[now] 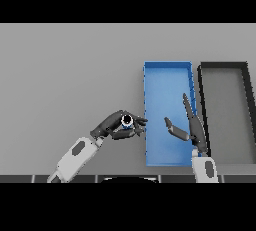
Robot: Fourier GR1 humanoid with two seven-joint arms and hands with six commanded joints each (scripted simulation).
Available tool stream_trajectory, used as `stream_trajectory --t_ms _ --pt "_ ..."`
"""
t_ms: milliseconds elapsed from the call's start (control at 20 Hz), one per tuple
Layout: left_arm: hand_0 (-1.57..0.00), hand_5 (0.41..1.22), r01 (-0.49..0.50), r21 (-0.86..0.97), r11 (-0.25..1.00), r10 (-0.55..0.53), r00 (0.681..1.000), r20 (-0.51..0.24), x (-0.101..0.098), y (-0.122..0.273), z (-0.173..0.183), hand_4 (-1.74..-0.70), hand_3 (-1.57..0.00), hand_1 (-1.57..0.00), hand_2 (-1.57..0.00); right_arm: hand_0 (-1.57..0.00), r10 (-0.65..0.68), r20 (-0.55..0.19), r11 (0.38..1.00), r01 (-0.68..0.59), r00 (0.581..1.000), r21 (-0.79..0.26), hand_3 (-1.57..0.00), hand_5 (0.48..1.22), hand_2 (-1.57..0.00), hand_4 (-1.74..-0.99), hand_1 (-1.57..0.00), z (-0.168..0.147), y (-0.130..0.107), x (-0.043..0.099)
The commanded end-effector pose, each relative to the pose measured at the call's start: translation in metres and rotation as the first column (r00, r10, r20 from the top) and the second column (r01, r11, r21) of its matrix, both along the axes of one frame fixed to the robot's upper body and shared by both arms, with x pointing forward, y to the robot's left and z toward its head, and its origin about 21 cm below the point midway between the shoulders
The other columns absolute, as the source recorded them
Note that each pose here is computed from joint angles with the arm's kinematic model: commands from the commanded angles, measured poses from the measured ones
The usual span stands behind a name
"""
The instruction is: Pick up the blue pipe and place it into the blue bin.
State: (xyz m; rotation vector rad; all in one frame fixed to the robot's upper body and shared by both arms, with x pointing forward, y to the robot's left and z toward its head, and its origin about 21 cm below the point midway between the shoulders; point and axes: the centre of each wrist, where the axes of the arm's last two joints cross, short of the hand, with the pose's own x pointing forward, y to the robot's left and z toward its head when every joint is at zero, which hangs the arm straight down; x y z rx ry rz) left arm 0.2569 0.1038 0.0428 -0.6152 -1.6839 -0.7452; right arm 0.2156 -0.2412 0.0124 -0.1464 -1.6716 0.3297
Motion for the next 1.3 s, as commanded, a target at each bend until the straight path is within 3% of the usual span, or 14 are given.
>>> stream_trajectory --t_ms 0,300,400,500,650,800,1100,1250 --pt "-1.56 1.219 -0.007 0.01 1.0 0.007 1.0 -0.001 0.0 0.001 0.001 -1.74 -1.5 -1.57 -1.57 0.0 -0.017 -0.01 1.0 0.017 1.0 0.001 0.0 0.605 0.0 -1.128 0.0 0.0 -0.001 -0.001" --pt "-1.57 1.219 -0.016 0.041 0.999 0.017 1.0 -0.011 0.0 0.002 0.0 -1.74 -1.49 -1.57 -1.57 0.0 -0.031 -0.012 0.999 0.032 0.999 0.01 0.0 0.605 0.0 -1.176 0.0 0.001 0.002 -0.007" --pt "-1.57 1.22 -0.017 0.054 0.998 0.018 1.0 -0.019 0.0 0.0 -0.003 -1.74 -1.5 -1.57 -1.57 0.0 0.036 0.043 0.996 -0.039 0.998 0.08 0.0 0.622 0.0 -1.196 0.0 0.008 0.002 -0.007" --pt "-1.57 1.22 -0.012 0.049 0.999 0.012 1.0 -0.01 0.0 0.0 -0.001 -1.74 -1.5 -1.57 -1.57 0.0 0.154 0.094 0.969 -0.169 0.984 0.179 0.0 0.589 0.0 -1.212 0.0 0.028 -0.007 -0.005" --pt "-1.57 1.221 -0.008 0.054 0.998 0.009 1.0 -0.008 0.0 -0.003 0.003 -1.74 -1.49 -1.57 -1.57 0.0 0.35 0.104 0.916 -0.364 0.931 0.172 0.0 0.537 0.0 -1.282 0.0 0.066 -0.011 0.0" --pt "-1.57 1.221 -0.003 0.051 0.999 0.003 1.0 0.006 0.0 -0.001 0.001 -1.74 -1.49 -1.57 -1.57 0.0 0.499 0.09 0.856 -0.507 0.862 0.104 0.0 0.501 0.0 -1.319 0.0 0.104 0.001 0.003" --pt "-1.57 1.221 -0.005 0.048 0.999 0.004 1.0 0.013 0.005 0.002 0.005 -1.74 -1.48 -1.57 -1.57 0.0 0.682 0.022 0.731 -0.682 0.731 -0.018 0.0 0.521 0.0 -1.306 0.0 0.128 0.042 0.019" --pt "-1.57 1.221 0.02 0.039 0.999 -0.02 1.0 0.002 0.003 -0.002 0.002 -1.74 -1.49 -1.57 -1.57 0.0 0.739 0.005 0.673 -0.738 0.674 -0.039 0.0 0.529 0.0 -1.253 0.0 0.136 0.065 0.028"
